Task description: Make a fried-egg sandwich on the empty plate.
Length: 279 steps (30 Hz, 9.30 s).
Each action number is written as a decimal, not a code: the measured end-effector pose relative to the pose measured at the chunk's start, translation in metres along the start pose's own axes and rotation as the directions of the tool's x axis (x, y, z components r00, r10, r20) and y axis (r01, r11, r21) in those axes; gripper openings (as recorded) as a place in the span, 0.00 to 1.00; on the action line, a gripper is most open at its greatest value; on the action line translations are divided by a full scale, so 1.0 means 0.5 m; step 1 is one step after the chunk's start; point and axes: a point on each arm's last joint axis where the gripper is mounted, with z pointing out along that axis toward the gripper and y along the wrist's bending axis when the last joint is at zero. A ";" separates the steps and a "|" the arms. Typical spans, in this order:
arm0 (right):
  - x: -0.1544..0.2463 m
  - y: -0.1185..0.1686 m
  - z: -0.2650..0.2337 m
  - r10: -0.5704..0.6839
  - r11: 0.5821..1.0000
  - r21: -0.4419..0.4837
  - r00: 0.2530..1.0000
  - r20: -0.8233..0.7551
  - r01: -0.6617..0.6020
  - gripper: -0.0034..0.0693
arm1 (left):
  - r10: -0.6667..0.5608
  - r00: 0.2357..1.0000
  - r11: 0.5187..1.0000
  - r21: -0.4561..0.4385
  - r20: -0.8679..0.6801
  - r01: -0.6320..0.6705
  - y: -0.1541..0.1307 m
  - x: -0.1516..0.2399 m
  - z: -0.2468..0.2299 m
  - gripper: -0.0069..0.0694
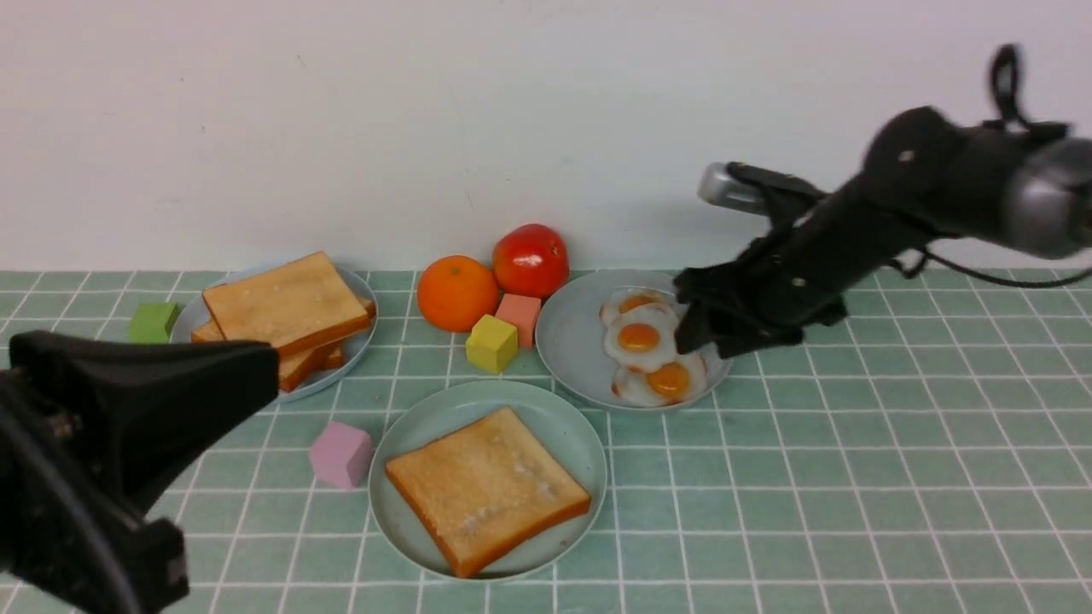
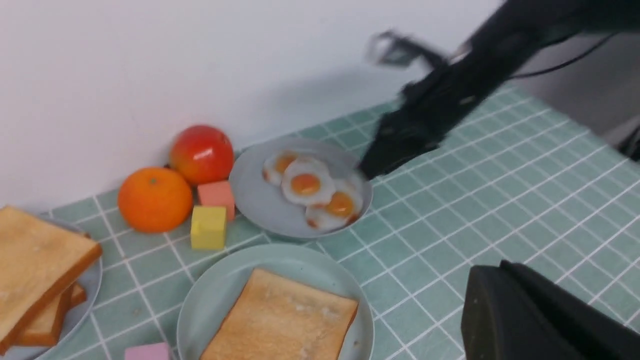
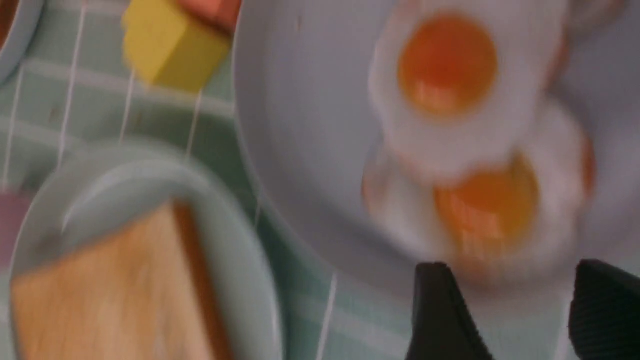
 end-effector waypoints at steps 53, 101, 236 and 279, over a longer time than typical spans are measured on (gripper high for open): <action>-0.086 -0.062 0.059 0.147 0.971 -0.198 0.987 0.064 -0.132 0.18 | -0.010 0.999 1.000 -0.012 -0.044 0.010 0.002 0.011 0.000 0.07; 0.123 0.183 0.126 -0.015 0.958 -0.280 0.966 -0.259 -0.061 0.65 | 0.042 0.976 0.993 -0.101 -0.212 -0.065 0.021 0.040 -0.005 0.10; 0.482 0.194 -0.639 -0.369 0.916 -0.053 0.887 0.279 0.397 0.13 | 0.137 0.880 0.988 -0.008 -0.456 -0.157 -0.012 -0.064 0.278 0.15; 0.709 -0.029 -0.463 -0.213 0.976 0.169 0.733 0.646 0.135 0.04 | -0.148 0.932 0.986 0.123 0.331 0.113 0.033 0.235 -0.087 0.07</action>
